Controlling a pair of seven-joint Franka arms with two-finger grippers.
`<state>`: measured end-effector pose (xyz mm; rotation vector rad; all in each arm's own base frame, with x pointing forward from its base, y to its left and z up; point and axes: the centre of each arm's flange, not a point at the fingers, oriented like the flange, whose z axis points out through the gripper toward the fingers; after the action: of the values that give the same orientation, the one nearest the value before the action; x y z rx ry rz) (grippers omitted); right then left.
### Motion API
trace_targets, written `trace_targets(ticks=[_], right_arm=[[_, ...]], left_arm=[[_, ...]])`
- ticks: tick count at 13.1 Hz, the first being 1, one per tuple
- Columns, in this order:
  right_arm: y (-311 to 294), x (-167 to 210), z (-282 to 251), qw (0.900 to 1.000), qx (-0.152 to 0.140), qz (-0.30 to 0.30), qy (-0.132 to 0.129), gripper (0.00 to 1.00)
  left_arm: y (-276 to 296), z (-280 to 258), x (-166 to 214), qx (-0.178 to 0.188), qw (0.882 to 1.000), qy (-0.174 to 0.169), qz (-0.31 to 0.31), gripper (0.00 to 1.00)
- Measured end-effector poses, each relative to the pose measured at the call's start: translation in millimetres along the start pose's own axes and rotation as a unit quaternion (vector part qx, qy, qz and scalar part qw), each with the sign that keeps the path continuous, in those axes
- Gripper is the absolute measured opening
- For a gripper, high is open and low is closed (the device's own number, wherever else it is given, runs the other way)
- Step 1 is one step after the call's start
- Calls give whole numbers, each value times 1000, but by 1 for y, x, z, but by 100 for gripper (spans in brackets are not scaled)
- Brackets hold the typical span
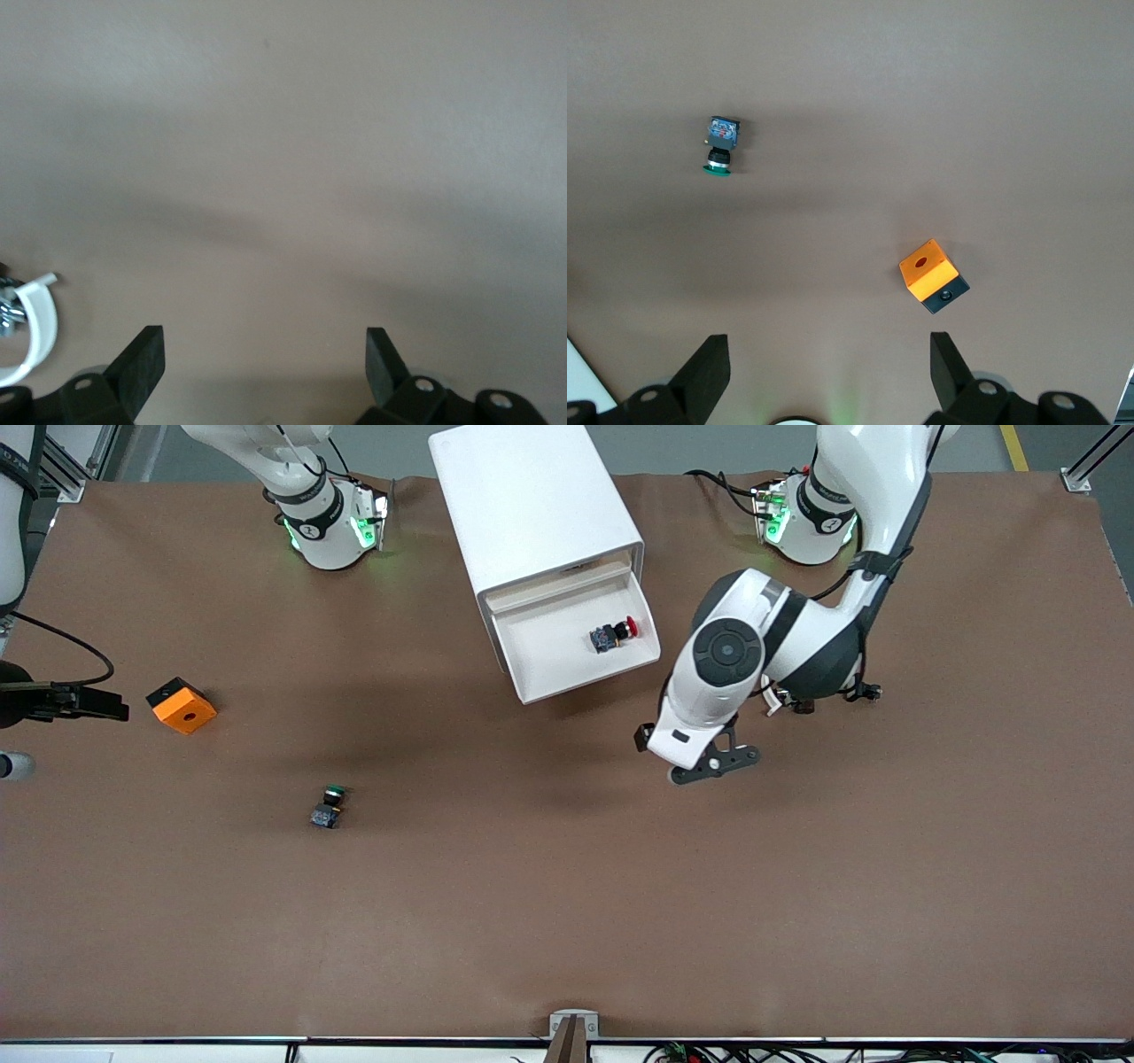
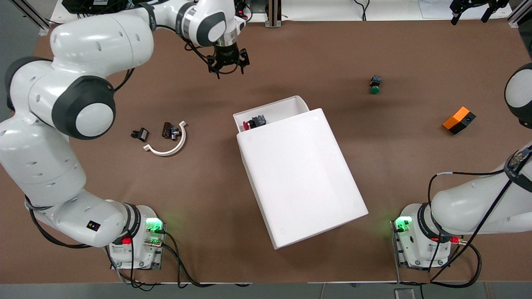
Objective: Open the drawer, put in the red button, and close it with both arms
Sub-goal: 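Push the drawer closed into the cabinet with the left gripper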
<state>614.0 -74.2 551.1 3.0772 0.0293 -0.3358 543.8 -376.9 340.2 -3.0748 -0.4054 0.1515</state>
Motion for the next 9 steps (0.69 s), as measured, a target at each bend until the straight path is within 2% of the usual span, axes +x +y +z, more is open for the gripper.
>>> trace_targets(ticks=[3, 7, 9], right_arm=[[-7, -1, -20, 1000, -2, -6, 22, 100], [-8, -2, -25, 1000, 0, -7, 28, 100], [-7, 1, -30, 999, -2, -6, 48, 100]], left_arm=[[26, 13, -28, -2, 1000, -18, 4, 100], [53, 13, -64, -19, 999, -42, 18, 100], [66, 16, -84, -22, 998, -47, 31, 100]])
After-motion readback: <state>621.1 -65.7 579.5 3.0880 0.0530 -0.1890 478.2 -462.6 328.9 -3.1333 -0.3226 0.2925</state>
